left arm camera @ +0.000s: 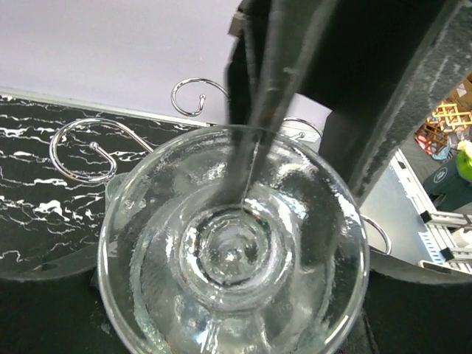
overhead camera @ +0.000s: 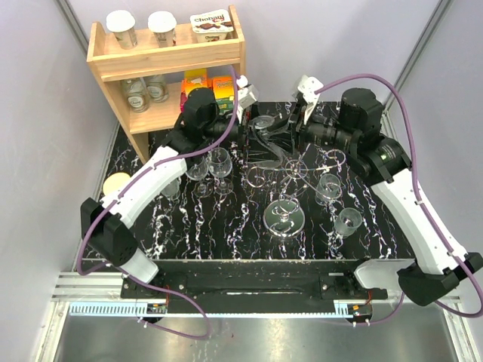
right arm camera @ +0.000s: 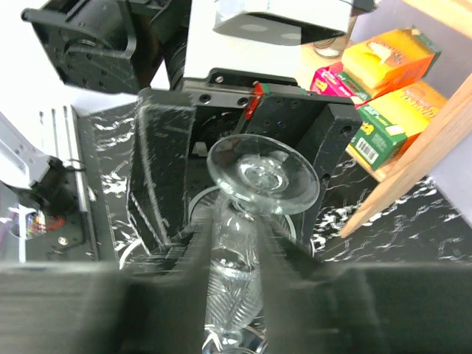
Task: Place the wine glass upside down on the wine glass rack
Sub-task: Adjust the wine glass.
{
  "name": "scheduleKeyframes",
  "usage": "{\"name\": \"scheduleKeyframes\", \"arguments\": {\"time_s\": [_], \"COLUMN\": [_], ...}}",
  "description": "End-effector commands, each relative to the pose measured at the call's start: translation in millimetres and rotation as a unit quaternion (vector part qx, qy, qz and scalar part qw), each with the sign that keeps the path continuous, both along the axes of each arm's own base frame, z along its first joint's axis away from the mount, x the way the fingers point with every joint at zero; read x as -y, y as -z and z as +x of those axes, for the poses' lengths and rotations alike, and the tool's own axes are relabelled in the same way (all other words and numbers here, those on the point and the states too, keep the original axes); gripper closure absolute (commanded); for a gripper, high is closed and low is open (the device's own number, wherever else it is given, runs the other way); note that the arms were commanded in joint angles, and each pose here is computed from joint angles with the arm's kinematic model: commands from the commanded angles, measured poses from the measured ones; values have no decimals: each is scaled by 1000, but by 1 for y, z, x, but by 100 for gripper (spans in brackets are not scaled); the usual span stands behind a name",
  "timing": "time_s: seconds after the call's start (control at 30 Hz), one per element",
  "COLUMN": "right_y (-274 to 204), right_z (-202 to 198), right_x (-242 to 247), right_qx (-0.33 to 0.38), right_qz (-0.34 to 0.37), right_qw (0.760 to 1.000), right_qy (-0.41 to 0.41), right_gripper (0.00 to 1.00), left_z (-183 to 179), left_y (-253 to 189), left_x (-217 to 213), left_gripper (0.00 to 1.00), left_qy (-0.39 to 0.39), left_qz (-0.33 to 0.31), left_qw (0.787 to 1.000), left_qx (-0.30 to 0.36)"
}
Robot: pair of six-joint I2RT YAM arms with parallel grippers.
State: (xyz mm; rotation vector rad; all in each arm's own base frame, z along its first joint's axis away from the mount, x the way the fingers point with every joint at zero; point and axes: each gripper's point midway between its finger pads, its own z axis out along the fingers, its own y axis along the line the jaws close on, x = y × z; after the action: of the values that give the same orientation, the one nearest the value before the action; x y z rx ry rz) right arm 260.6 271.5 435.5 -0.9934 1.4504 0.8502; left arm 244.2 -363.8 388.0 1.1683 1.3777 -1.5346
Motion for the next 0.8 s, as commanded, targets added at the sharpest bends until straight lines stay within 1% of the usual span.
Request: {"name": "scheduleKeyframes", "arguments": {"time_s": [0.0, 0.13, 0.2, 0.37, 0.4, 0.43, 0.5, 0.57, 0.77], "right_y": [-16, -14, -10, -6, -5, -5, -6, -8, -8], "right_z": [-15, -16, -16, -18, -16, -15, -16, -16, -11], "right_x": [11, 10, 9, 7, 8, 8, 8, 6, 3], "right_qx": [40, 28, 22, 15, 14, 15, 12, 7, -1], "right_qz": [8, 16, 18, 18, 17, 18, 21, 26, 31], "right_qw": [999, 999, 999, 999, 999, 999, 999, 999, 999], "right_qy": [-12, -16, -23, -31, -28, -25, -26, -30, -29], "right_gripper": [100, 100, 100, 100, 98, 94, 86, 78, 59], "left_z": [7, 6, 3, 0, -2, -3, -7, -9, -18], "left_y": [-31, -31, -32, -30, -32, -33, -33, -33, -30], "left_x": [-2, -1, 1, 3, 4, 4, 6, 9, 16], "left_gripper": [63, 64, 75, 85, 85, 82, 72, 69, 67], "left_qy": [-26, -23, -21, -13, -10, -8, 0, 7, 28], "left_qz": [-26, -25, -25, -20, -22, -22, -22, -22, -10], "left_qw": [999, 999, 999, 999, 999, 999, 999, 999, 999], "left_qx": [20, 20, 22, 29, 31, 33, 32, 33, 42]}}
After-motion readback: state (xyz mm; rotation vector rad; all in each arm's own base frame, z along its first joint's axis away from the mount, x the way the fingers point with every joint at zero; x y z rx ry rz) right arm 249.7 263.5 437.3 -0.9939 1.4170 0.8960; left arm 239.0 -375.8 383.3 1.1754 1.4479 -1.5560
